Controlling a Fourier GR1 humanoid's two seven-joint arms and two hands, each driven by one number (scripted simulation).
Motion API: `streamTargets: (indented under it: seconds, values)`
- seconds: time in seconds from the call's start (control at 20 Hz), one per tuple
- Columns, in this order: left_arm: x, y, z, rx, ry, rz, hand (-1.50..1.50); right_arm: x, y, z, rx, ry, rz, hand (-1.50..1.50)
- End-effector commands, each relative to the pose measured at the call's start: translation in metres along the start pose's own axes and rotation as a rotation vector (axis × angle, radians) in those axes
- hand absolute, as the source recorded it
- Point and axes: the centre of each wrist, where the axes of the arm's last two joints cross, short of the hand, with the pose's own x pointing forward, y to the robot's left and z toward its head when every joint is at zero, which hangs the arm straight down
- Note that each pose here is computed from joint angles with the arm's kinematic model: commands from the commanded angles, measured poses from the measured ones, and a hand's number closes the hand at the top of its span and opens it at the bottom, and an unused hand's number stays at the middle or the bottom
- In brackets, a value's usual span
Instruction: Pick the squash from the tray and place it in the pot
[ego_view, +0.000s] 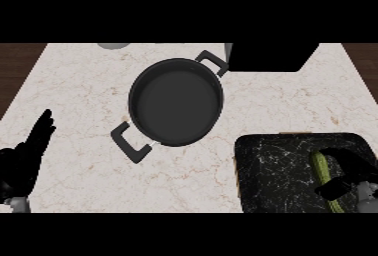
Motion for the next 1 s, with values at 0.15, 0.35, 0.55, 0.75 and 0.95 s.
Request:
streamTargets:
  seconds: [0.15, 0.35, 0.55, 0.75, 0.95]
  values:
    - [0.004, 0.004, -0.002, -0.010, 0.007, -0.014, 0.00, 0.009, 0.013, -0.003, 0.003, -0.053, 0.022, 1.50]
    - [-0.011, 0.010, -0.001, 0.024, -0.004, -0.009, 0.00, -0.005, 0.023, -0.006, -0.008, -0.083, 0.002, 1.50]
    - [-0.020, -0.004, 0.006, -0.008, 0.009, -0.013, 0.00, 0.054, 0.040, 0.016, -0.035, -0.151, 0.035, 1.50]
    - [0.011, -0.020, -0.014, -0.105, -0.060, -0.019, 0.00, 0.179, 0.071, 0.086, -0.129, -0.405, 0.097, 1.50]
    - [0.018, -0.031, -0.019, -0.152, -0.085, -0.011, 0.00, 0.235, 0.086, 0.122, -0.273, -0.434, 0.150, 1.50]
